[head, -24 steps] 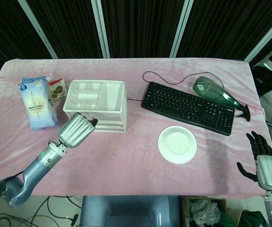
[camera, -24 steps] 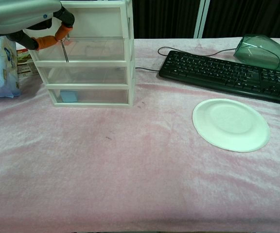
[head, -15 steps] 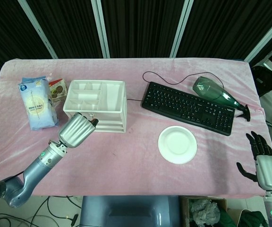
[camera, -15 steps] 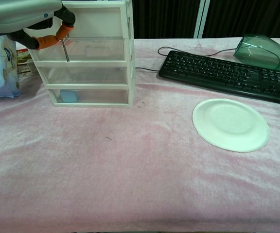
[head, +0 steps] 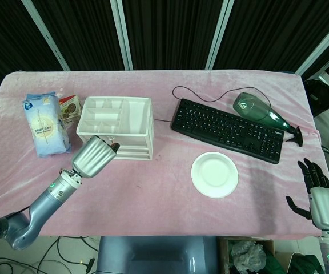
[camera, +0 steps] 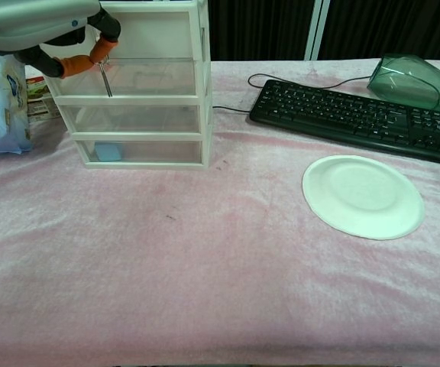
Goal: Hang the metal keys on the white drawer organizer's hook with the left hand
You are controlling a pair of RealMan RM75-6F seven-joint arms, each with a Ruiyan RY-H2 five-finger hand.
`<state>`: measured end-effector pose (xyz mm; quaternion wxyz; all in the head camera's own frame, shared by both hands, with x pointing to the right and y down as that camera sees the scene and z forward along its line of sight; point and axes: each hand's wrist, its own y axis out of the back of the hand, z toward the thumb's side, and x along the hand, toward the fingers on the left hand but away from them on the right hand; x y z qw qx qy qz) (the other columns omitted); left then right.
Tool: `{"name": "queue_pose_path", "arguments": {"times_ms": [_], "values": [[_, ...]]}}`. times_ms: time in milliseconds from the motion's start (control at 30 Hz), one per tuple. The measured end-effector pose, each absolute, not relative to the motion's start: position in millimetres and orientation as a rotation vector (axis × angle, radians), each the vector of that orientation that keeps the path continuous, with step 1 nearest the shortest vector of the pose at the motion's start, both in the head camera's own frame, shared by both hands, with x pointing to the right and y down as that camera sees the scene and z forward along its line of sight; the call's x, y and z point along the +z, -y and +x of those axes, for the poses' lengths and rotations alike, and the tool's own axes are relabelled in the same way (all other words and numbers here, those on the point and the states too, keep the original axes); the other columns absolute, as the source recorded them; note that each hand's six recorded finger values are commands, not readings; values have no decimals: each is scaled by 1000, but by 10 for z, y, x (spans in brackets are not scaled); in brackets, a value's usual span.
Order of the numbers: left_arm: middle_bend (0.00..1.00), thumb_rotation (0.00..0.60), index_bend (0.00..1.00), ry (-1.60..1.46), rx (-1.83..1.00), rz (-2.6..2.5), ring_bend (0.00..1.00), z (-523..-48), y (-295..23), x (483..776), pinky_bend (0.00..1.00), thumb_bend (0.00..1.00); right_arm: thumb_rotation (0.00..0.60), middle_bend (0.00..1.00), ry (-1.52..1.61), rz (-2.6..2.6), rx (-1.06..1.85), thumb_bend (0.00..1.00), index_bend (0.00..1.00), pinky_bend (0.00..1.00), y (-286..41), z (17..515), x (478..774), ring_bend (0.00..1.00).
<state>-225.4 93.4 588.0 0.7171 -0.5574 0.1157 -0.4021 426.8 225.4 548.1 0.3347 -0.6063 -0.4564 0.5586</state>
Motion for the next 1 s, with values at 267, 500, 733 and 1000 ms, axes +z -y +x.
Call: {"name": "queue_pose_path", "arguments": {"times_ms": [267,500,733,1000], "values": [[1000,600,633,-252,-888,-1236,1000,-2229,-950,5904,1000,507,600,0,1194,-1585,1458,242,37,175,-2256,4270,5481,0],[1000,600,631,-256,-895,-1235,1000,-2232,-931,5912,1000,507,600,0,1193,-1586,1457,242,37,175,-2257,4265,5481,0],[1000,600,627,-254,-898,-1237,1000,-2230,-935,5944,1000,506,600,0,1191,-1595,1448,242,37,175,-2270,4241,5475,0],[1000,600,623,-255,-904,-1235,1000,-2228,-918,5974,1000,505,600,0,1192,-1595,1447,242,37,175,-2272,4239,5474,0]]}}
